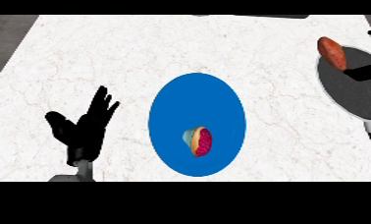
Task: Pick the sweet potato from the plate and place it in the pan
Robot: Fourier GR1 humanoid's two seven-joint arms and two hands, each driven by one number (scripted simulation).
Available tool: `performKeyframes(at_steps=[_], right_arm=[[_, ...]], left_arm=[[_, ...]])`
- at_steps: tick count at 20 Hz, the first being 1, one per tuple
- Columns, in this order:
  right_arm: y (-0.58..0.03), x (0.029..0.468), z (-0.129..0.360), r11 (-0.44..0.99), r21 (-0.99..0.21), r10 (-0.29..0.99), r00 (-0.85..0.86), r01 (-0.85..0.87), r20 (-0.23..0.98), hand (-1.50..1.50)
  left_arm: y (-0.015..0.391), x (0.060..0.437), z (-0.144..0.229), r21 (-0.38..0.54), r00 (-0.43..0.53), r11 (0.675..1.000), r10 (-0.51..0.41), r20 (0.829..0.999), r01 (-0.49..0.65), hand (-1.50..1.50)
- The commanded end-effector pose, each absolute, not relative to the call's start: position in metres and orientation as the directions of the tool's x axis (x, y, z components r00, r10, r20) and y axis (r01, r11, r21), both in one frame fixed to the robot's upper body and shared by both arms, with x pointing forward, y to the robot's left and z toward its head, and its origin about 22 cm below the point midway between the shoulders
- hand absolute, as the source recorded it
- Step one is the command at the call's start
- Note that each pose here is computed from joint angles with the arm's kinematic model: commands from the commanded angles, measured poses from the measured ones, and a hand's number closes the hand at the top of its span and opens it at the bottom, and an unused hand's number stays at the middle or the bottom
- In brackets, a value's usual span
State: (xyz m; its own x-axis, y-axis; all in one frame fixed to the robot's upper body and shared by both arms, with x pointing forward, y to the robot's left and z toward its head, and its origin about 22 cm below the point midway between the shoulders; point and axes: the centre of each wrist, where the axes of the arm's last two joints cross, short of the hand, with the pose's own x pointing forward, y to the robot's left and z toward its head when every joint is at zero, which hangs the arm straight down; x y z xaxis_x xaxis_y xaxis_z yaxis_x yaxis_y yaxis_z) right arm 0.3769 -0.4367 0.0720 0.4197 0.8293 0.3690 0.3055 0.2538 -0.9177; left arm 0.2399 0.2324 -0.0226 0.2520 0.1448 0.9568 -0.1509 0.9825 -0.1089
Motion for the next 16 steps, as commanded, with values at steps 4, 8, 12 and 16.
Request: performKeyframes(at_steps=[4,8,12,16], right_arm=[[-0.429,0.385,0.071,0.491,-0.747,0.744,0.23,0.447,0.627,-1.5],[-0.438,0.386,0.085,0.673,-0.525,0.57,0.087,0.522,0.817,-1.5],[-0.471,0.369,0.096,0.771,-0.347,0.415,-0.008,0.534,0.91,-1.5],[-0.504,0.338,0.085,0.853,-0.231,0.298,-0.073,0.468,0.952,-1.5]], left_arm=[[0.225,0.242,-0.027,-0.12,0.271,0.978,0.164,0.949,-0.17,0.0],[0.239,0.232,-0.036,-0.102,0.293,0.976,0.156,0.943,-0.192,0.0],[0.249,0.231,-0.034,-0.104,0.29,0.977,0.156,0.944,-0.185,0.0],[0.247,0.229,-0.041,-0.093,0.294,0.974,0.152,0.944,-0.205,0.0]])
